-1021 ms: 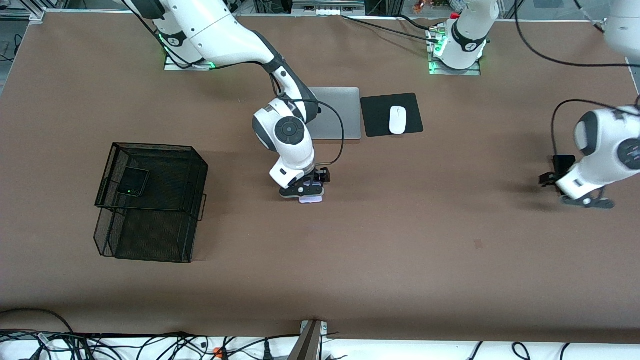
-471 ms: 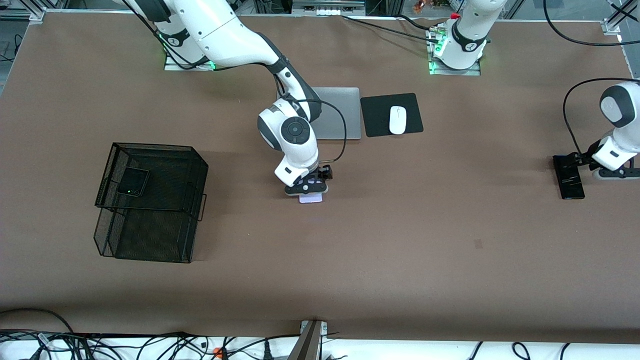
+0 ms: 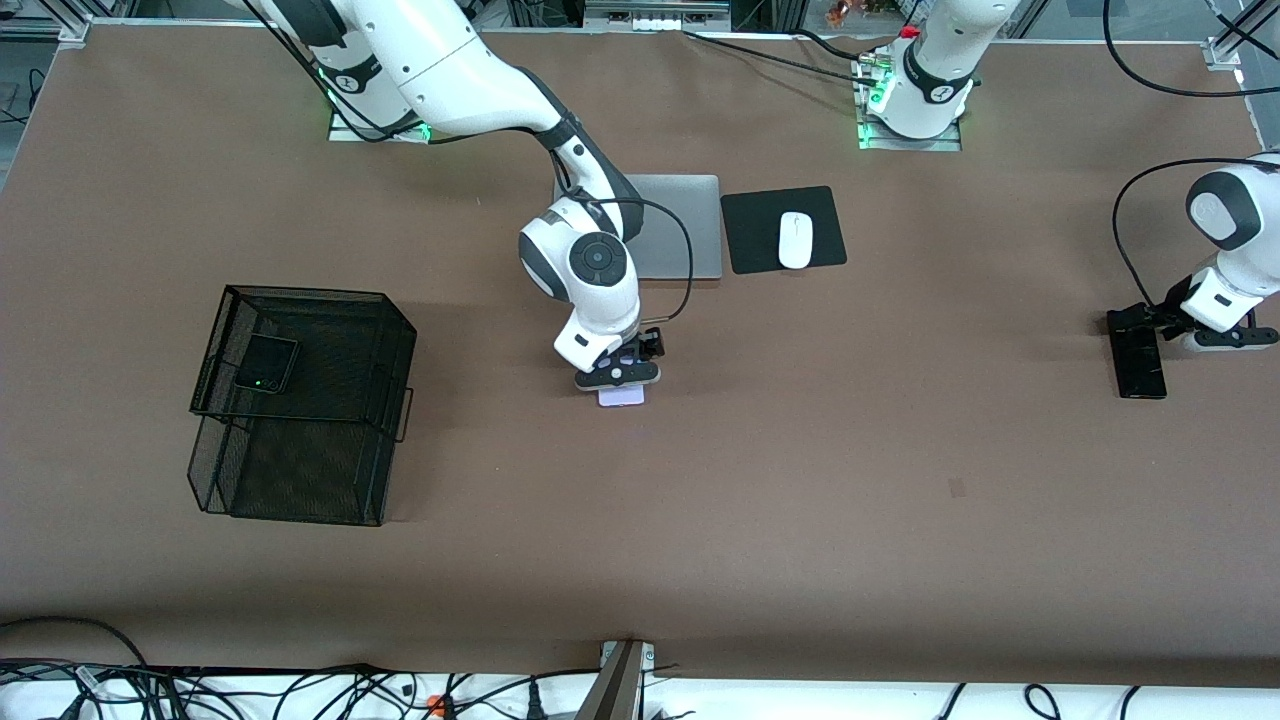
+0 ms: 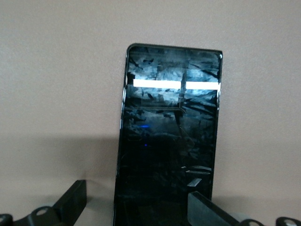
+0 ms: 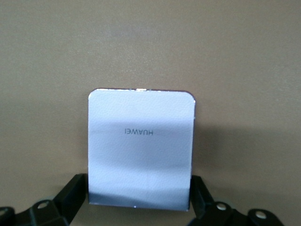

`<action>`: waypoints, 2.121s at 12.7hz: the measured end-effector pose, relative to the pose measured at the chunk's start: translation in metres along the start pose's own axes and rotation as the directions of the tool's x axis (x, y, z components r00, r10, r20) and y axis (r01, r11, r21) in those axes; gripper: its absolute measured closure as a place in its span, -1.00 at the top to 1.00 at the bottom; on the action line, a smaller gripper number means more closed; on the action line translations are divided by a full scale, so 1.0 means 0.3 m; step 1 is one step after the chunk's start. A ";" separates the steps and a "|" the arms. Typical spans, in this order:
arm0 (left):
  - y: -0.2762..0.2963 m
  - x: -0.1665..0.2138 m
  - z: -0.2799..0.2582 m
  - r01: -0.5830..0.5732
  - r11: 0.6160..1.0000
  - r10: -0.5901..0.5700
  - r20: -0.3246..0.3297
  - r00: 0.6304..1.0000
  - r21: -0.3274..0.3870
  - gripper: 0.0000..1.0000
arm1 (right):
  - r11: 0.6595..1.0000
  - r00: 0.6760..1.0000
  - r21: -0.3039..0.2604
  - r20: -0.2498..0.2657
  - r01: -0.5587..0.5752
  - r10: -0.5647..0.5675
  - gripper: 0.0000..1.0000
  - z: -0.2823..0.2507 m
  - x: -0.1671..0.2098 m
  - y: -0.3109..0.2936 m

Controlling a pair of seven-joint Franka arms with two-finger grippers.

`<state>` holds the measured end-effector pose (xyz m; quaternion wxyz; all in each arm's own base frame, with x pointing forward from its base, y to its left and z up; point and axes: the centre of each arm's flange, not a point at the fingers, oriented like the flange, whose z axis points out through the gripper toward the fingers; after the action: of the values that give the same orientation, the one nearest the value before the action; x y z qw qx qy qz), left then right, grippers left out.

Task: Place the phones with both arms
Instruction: 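Grasp the white phone with the right gripper while the left gripper grasps the smartphone, then lower the white phone into the basket while the left gripper lifts the smartphone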

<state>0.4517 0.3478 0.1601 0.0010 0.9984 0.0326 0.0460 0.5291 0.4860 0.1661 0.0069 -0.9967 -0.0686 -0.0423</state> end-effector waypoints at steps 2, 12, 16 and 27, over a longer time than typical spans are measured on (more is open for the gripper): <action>0.016 0.028 -0.015 -0.010 1.000 0.010 -0.014 1.000 0.000 1.00 | 0.999 0.999 -0.015 -0.016 0.031 -0.031 0.68 -0.012 0.003 -0.005; 0.065 0.081 -0.042 -0.021 1.000 0.021 -0.030 0.999 -0.007 1.00 | 0.997 0.990 -0.010 -0.122 -0.071 0.069 0.68 -0.339 0.207 0.133; 0.066 0.080 -0.015 -0.016 1.000 0.016 -0.026 1.000 -0.021 1.00 | 0.983 0.986 -0.120 -0.116 -0.137 0.123 0.68 -0.642 0.328 0.453; 0.049 0.094 0.006 0.011 1.000 -0.012 -0.035 0.999 -0.029 0.90 | 0.977 1.000 -0.213 0.017 -0.022 0.026 0.68 -0.763 0.412 1.342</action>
<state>0.4810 0.3348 0.1608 0.0152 0.9971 0.0378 0.0639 0.6872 0.0997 0.4016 -0.0997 -0.9929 -0.0518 -0.0397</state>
